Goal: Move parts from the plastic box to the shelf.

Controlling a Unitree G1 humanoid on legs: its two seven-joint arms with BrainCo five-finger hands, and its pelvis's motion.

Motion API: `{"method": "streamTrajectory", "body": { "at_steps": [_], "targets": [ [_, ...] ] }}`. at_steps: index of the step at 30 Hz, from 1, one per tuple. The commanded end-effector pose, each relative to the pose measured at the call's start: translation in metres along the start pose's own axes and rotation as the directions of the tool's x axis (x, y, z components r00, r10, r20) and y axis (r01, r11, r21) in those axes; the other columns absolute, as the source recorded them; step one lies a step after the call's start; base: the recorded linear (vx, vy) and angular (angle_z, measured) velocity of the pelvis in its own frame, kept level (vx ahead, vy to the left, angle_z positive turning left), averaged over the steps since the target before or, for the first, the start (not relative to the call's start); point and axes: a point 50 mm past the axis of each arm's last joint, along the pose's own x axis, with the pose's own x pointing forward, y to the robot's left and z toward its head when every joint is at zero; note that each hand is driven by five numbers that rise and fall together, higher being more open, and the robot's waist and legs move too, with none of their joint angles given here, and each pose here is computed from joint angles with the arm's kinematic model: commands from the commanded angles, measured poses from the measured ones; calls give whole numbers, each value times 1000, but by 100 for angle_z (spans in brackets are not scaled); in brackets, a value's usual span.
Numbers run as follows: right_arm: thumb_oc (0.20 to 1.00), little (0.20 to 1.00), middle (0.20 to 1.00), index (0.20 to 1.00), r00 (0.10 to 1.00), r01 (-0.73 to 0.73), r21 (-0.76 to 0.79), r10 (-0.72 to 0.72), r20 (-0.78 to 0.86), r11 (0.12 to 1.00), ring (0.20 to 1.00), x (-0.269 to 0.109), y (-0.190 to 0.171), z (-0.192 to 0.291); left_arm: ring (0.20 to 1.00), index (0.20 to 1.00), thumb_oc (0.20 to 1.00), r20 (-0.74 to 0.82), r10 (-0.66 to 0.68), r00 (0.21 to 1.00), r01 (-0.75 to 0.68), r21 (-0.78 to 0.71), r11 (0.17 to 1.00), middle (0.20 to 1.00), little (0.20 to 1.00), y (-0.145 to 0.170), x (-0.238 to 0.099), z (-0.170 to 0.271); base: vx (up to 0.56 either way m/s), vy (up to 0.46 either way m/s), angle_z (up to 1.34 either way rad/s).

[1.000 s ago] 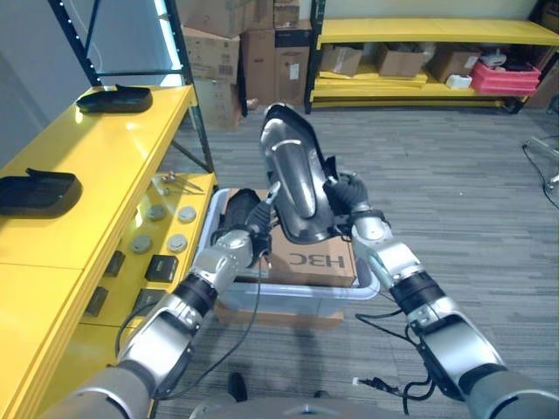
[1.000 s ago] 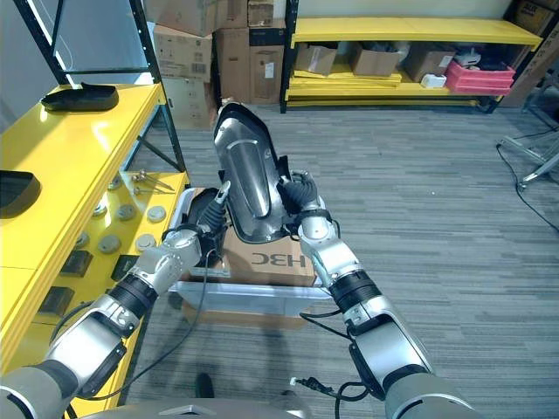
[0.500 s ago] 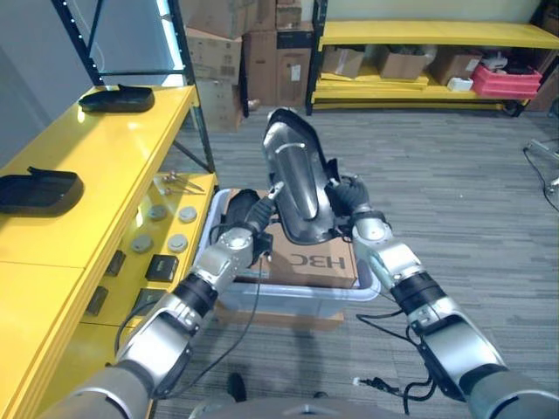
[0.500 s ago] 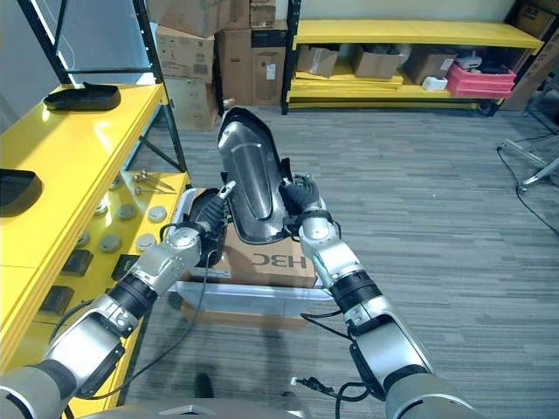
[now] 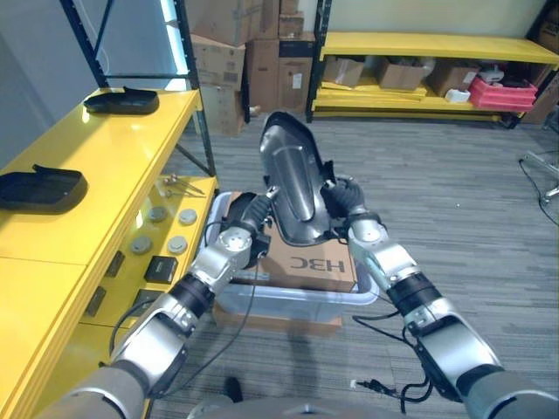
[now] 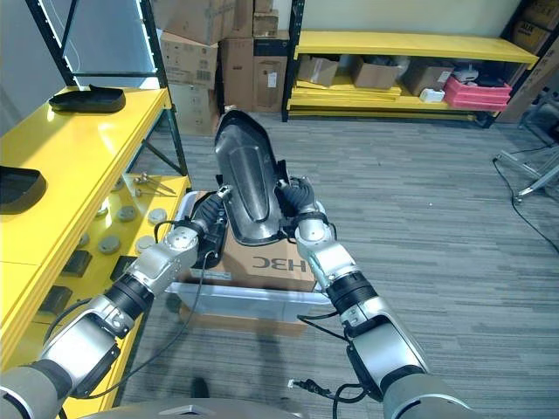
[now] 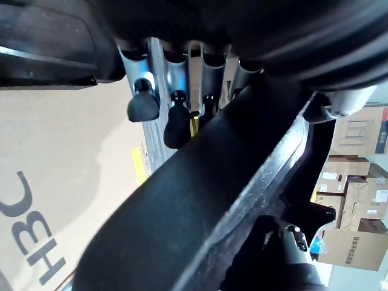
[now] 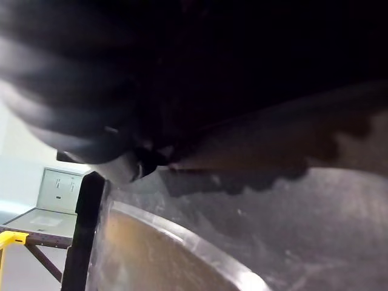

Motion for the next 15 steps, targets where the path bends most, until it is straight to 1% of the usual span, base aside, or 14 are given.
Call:
{"method": "streamTrajectory", "body": {
  "at_steps": [1,3,5,6,7,15],
  "targets": [
    [200,200,200,200,983,-127,166,102,154,978,200,0,33,37,200,200,200,99,-84,992,88,-37,995,200,200,-34,6,23,0,0,0],
    [200,200,200,200,983,-124,166,98,154,978,200,0,33,37,200,200,200,97,-70,993,72,-18,997,200,200,-34,6,22,0,0,0],
    [200,200,200,200,985,-112,186,85,151,976,200,1,31,38,200,200,200,76,-24,997,30,-68,997,200,200,-31,6,20,0,0,0],
    [677,677,677,677,986,-105,196,77,147,975,677,1,32,37,200,200,200,68,-10,998,15,-80,997,200,200,-30,7,20,0,0,0],
    [1000,1000,1000,1000,987,-97,205,67,146,974,1000,1,31,38,200,200,200,65,0,998,5,-78,997,200,200,-28,7,19,0,0,0],
    [1000,1000,1000,1000,989,-5,264,-35,147,964,1000,0,14,35,200,200,200,65,65,996,-57,-114,992,200,200,-15,7,9,0,0,0]
  ]
}}
